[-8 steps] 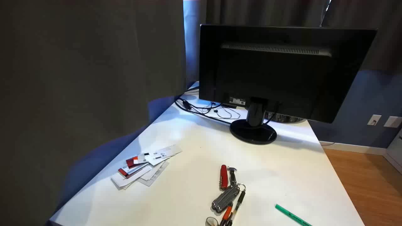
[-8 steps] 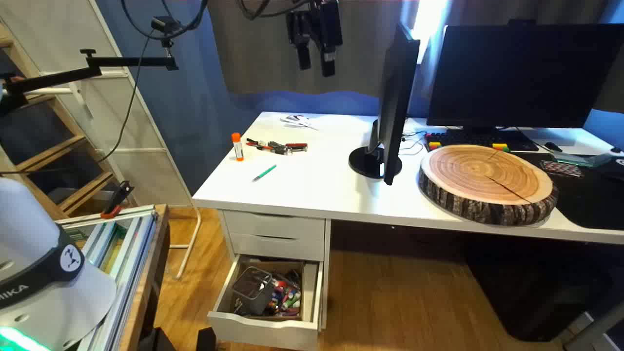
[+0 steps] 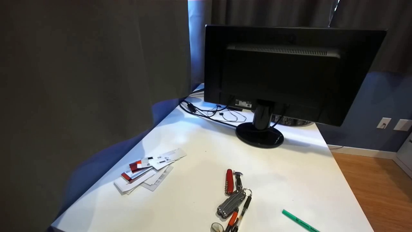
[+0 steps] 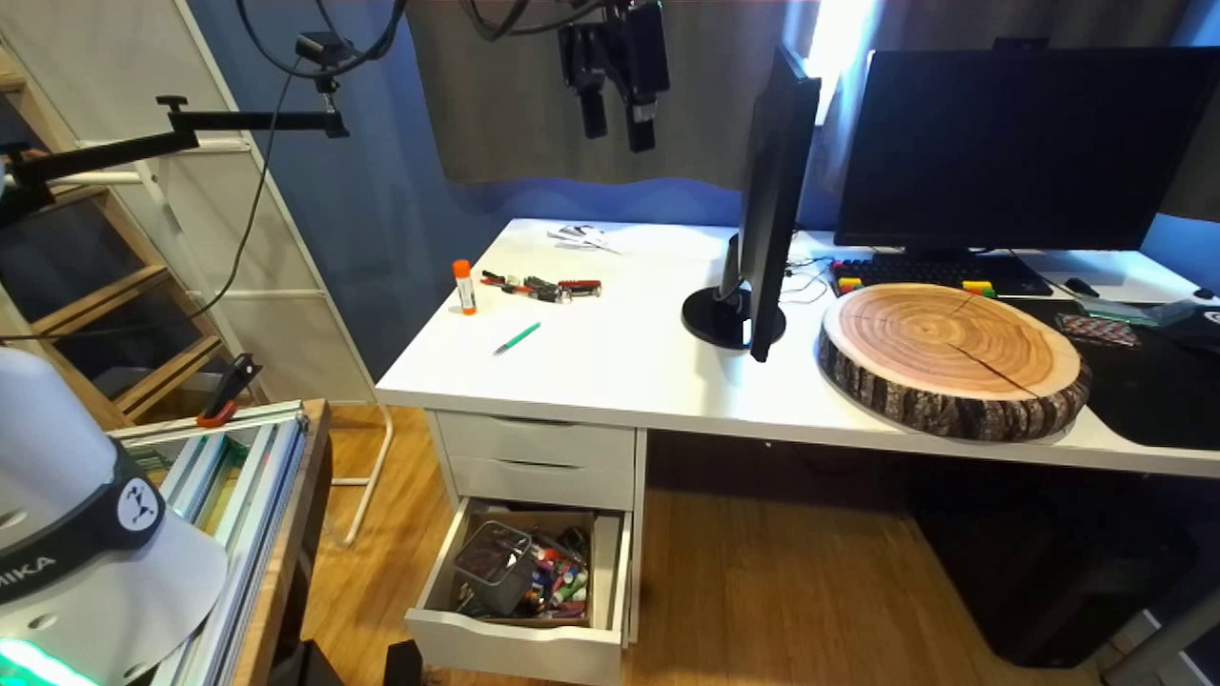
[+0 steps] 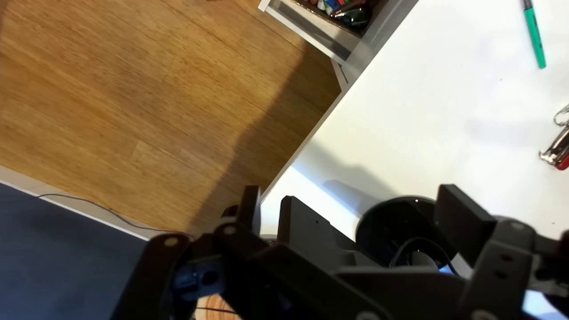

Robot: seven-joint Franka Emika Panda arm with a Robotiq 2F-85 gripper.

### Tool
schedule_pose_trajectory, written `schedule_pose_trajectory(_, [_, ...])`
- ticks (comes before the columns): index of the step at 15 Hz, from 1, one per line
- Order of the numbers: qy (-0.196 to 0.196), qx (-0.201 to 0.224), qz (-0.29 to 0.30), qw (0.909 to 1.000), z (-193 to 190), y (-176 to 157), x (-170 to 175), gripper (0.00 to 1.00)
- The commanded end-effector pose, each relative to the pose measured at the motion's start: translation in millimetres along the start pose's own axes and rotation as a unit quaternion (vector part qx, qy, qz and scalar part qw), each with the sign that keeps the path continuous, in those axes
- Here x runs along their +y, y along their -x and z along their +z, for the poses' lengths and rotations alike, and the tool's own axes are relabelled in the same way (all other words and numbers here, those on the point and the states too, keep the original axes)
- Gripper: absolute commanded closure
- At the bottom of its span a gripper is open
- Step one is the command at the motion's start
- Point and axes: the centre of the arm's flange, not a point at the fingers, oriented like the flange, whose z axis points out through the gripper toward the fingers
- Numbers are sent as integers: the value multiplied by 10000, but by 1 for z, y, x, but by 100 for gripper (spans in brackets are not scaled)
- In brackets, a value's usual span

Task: Move the pen holder from the drawer to the top of the desk then put the green pen in it

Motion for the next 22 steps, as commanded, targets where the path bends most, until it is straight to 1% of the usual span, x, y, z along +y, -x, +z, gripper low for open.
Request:
schedule_pose_trajectory(1, [-203, -580, -568, 9965, 52, -5, -3, 0])
schedule_pose_trajectory(4, [-284, -1073, -1209, 9864, 117, 6, -12, 0])
schedule_pose_trajectory(6, [-318, -1439, -1674, 9748, 164, 20, -18, 0])
schedule_pose_trajectory(7, [-317, -1642, -1898, 9675, 188, 28, -21, 0])
schedule_pose_trajectory(8, [-401, -1760, -2130, 9602, 212, 38, -27, 0])
schedule_pose_trajectory(11, [-682, -1896, -2476, 9477, 273, 64, -40, 0])
schedule_pose_trajectory(12, [-747, -1959, -2578, 9432, 288, 72, -41, 0])
schedule_pose_trajectory(14, [-856, -2043, -2700, 9370, 315, 86, -42, 0])
schedule_pose_trajectory(15, [-907, -2009, -2553, 9414, 326, 88, -39, 0])
schedule_pose_trajectory(16, [-839, -2057, -2503, 9423, 303, 87, -41, 0])
schedule_pose_trajectory(18, [-900, -2089, -2479, 9417, 321, 93, -41, 0])
schedule_pose_trajectory(22, [-913, -2080, -2474, 9419, 324, 92, -41, 0])
